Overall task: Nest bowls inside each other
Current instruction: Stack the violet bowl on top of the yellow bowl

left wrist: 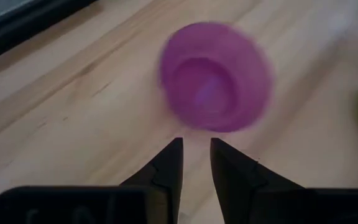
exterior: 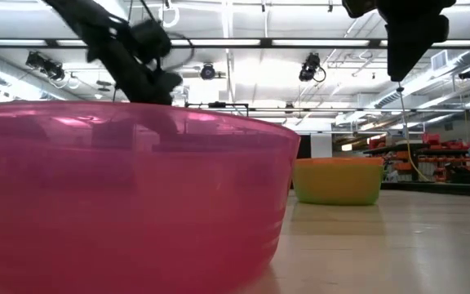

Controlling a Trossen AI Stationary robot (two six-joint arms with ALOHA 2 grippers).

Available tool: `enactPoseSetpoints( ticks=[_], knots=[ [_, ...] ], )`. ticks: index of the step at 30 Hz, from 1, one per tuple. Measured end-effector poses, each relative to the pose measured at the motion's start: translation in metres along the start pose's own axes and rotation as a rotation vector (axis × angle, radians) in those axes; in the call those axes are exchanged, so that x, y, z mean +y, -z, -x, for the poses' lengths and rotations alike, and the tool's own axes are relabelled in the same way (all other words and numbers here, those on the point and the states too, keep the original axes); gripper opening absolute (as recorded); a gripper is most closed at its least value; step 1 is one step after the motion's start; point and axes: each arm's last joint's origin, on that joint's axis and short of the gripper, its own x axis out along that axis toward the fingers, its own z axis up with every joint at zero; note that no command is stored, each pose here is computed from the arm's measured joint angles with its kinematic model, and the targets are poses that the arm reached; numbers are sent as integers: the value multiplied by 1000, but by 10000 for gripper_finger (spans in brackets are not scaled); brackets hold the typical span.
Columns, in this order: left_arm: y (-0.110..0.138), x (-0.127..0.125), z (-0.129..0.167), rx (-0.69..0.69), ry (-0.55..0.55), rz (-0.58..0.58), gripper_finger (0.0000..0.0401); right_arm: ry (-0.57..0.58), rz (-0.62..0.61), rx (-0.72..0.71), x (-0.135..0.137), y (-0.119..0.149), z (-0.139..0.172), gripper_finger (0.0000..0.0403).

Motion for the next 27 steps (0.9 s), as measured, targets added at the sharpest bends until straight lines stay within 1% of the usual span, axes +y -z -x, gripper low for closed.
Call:
enactPoseSetpoints(
  ticks=[2, 5, 10, 12, 15, 20, 27],
  knots=[
    [-9, 6, -11, 49, -25, 11, 92, 0, -9, -1, 0, 0, 0, 92],
    [-25, 9, -26, 82, -12, 30, 96, 3, -17, -7, 0, 0, 0, 92],
    [-48, 4, -50, 117, 40, 28, 102, 10, -17, -21, 0, -1, 0, 92],
    [-55, 2, -58, 154, 38, 31, 103, 10, -16, -22, 0, -1, 0, 92],
    [-61, -1, -69, 247, 16, 36, 103, 10, -16, -21, 0, -1, 0, 92],
    [-69, -1, -84, 333, -21, 43, 106, 9, -14, -21, 0, 0, 0, 92],
    [-72, 8, -96, 353, -68, 58, 118, 9, -9, -21, 0, 0, 0, 92]
  ],
)
